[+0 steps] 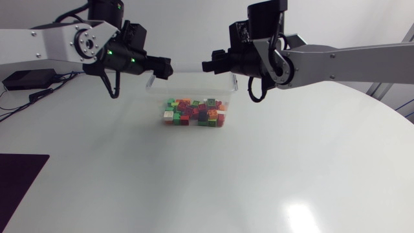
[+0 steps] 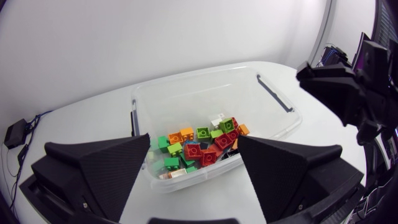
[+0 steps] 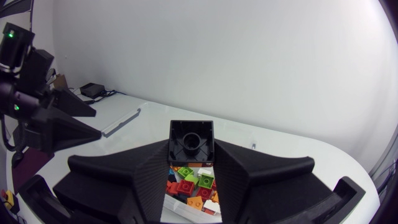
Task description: Place the duplo bricks in the container
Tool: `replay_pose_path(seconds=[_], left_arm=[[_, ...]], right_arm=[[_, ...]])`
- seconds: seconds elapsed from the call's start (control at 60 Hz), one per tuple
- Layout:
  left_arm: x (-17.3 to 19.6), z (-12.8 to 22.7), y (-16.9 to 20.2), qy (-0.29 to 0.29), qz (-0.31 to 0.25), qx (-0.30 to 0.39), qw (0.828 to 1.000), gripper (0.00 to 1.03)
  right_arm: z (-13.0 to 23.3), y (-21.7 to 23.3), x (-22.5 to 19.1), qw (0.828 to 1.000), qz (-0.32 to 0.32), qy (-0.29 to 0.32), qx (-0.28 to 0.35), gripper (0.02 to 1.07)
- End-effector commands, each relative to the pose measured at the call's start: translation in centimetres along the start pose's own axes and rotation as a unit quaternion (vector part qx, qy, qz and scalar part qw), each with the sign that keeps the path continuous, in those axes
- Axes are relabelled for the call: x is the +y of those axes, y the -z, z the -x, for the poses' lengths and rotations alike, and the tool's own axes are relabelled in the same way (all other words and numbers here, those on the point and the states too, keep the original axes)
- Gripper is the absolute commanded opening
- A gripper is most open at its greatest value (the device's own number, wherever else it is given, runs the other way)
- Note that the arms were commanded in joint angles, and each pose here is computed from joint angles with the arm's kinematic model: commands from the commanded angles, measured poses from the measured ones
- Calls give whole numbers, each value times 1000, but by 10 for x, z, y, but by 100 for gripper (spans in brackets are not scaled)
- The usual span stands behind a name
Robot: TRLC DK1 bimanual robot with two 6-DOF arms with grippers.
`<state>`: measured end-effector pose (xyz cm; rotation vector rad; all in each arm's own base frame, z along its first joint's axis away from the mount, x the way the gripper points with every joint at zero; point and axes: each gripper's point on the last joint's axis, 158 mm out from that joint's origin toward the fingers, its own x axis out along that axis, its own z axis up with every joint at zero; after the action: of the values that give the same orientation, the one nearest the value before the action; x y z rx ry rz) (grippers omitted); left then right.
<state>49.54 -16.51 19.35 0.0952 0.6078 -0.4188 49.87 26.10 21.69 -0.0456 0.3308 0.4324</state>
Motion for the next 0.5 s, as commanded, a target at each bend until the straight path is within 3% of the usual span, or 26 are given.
replay_pose_path(seconds=[0.0, 0.383, 0.433, 0.483], left_arm=[[-1, 17, 4, 4, -7, 4, 1000, 99], [-1, 54, 32, 5, -10, 25, 1000, 99], [-1, 60, 34, 5, -11, 27, 1000, 99], [-3, 66, 36, 8, -11, 31, 999, 99]], right_arm=[[-15, 3, 0, 1000, 3, -4, 6, 39], [-64, 21, 22, 999, 8, -25, 27, 41], [-74, 28, 25, 999, 9, -26, 39, 52], [-81, 35, 29, 998, 13, -28, 52, 76]])
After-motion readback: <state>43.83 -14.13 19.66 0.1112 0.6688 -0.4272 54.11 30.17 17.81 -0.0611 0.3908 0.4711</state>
